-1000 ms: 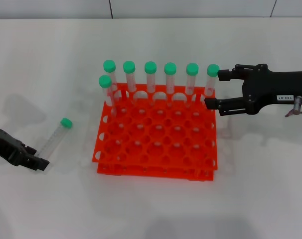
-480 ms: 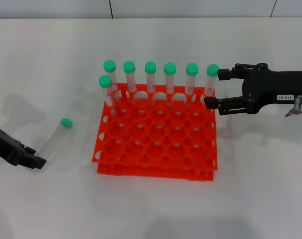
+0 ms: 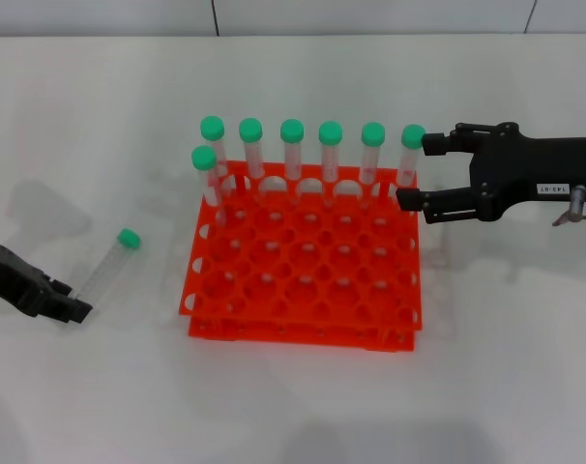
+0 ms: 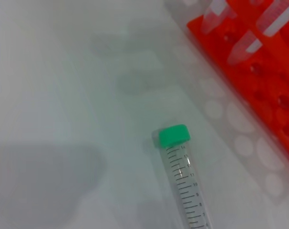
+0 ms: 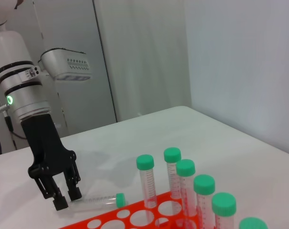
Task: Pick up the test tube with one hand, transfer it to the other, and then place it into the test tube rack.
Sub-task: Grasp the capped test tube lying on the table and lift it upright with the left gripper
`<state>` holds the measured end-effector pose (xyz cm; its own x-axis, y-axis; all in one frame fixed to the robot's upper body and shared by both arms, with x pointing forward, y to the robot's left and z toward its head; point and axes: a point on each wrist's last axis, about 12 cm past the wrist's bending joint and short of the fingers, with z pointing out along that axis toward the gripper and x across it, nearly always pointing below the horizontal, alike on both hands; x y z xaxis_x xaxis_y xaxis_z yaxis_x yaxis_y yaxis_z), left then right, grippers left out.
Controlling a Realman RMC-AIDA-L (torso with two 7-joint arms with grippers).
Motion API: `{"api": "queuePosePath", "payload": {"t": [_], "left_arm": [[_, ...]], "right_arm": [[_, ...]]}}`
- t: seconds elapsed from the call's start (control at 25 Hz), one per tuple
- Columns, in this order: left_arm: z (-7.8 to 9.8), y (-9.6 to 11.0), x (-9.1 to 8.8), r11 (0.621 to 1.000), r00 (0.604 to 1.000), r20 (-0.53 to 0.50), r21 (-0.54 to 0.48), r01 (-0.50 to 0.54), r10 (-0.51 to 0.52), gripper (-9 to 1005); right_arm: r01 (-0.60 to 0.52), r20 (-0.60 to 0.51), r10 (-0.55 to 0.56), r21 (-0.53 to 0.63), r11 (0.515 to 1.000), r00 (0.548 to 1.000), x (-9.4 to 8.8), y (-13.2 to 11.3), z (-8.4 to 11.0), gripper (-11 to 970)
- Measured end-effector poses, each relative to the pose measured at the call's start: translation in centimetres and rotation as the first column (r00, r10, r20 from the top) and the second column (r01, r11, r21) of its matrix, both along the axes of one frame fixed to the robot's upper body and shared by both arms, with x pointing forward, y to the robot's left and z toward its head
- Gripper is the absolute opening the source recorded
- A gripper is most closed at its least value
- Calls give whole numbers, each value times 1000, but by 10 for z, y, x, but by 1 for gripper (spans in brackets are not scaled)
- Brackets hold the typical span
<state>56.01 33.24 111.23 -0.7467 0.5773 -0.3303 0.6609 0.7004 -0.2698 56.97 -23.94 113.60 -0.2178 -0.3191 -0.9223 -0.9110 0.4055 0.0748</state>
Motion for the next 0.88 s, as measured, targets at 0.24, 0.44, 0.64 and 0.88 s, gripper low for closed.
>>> {"api": "queuePosePath", "payload": {"t": [0.24, 0.44, 0.64, 0.88], "left_arm": [[0, 1, 1, 1000, 1000, 6, 12, -7, 7, 353], [0, 0, 1, 1000, 1000, 6, 12, -6, 6, 335], [-1, 0, 2, 1000, 1000, 11, 14, -9, 8, 324], [-1, 0, 3, 1000, 1000, 13, 14, -10, 10, 312]], "right_arm": [[0, 1, 0, 0, 1000, 1000, 0, 0, 0, 869], [1, 4, -1, 0, 1000, 1000, 0, 0, 1, 869], [0, 6, 0, 0, 1000, 1000, 1, 0, 1, 869], [-1, 7, 1, 0, 1000, 1000, 1, 1, 2, 870]]}}
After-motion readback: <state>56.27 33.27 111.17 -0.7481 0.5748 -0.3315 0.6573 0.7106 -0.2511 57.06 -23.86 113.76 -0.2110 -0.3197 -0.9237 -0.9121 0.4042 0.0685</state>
